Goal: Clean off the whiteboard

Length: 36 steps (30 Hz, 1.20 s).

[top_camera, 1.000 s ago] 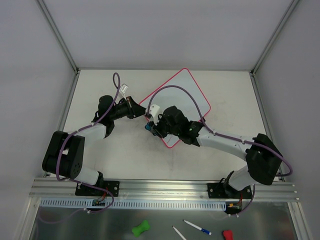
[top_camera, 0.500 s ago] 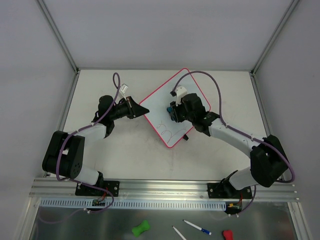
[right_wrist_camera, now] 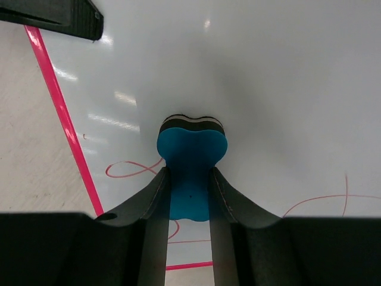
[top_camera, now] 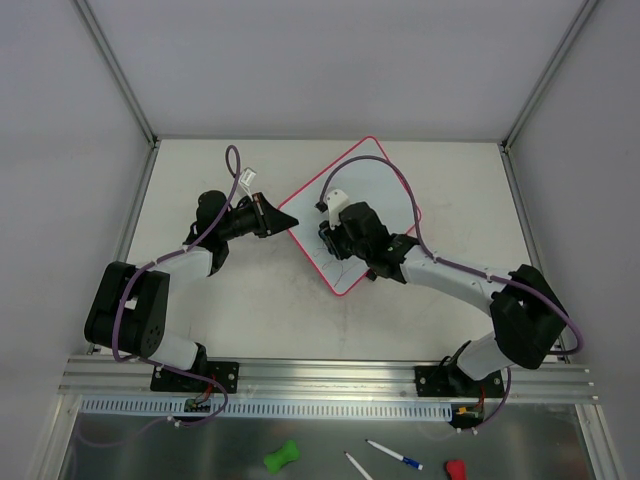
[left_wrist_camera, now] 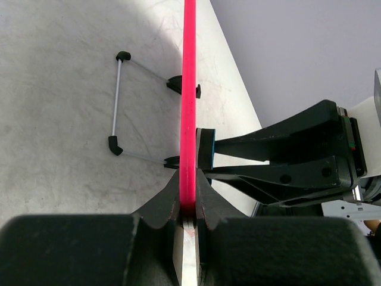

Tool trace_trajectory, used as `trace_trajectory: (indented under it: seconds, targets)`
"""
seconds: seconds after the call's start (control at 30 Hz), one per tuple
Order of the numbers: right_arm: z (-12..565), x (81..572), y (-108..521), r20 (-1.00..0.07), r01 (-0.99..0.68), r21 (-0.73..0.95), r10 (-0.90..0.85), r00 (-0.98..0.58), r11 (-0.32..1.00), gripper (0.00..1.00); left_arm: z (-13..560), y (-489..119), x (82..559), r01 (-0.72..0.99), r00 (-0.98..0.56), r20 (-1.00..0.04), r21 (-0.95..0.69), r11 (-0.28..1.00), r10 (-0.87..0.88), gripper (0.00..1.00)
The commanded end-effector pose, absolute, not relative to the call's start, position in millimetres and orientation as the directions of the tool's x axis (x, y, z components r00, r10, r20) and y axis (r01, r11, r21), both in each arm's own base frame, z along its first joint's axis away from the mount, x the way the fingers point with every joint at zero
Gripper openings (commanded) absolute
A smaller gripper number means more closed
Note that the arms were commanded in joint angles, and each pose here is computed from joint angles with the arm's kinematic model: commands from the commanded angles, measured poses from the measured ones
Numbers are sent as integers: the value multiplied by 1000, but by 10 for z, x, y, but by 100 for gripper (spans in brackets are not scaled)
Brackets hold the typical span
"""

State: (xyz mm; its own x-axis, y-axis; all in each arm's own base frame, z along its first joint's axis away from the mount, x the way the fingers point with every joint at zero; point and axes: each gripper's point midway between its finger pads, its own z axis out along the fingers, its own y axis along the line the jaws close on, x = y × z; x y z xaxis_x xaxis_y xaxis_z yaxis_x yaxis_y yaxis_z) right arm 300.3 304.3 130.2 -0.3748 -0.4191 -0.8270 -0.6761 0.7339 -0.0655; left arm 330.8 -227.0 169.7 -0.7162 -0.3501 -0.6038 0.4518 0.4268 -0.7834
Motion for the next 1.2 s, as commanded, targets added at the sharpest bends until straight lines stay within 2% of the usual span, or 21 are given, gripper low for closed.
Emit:
trace_trajectory:
  seconds: [0.0, 0.33, 0.77, 0.93, 1.17]
  targets:
    - [1360, 3023, 3166, -843, -687, -94, -424, -330, 721, 0, 1714, -2346, 3242, 514, -703, -644, -754, 408, -304, 0]
    - [1314, 2592, 3472, -868, -810, -148, -468, -169, 567, 0, 1696, -2348, 3247, 508, -708, -638, -758, 409, -304, 0]
    - [1278, 2545, 3563, -854, -824, -181, -501, -139, 537, 0, 1685, -2348, 3249, 507, -709, -637, -759, 410, -303, 0]
    - [1238, 2677, 3490, -819, -770, -236, -548, -171, 593, 0, 1697, -2348, 3247, 507, -709, -636, -759, 408, -305, 0]
    - [1105, 3053, 3094, -766, -544, -356, -571, -296, 760, 0, 1690, -2346, 3240, 506, -710, -635, -760, 408, -304, 0]
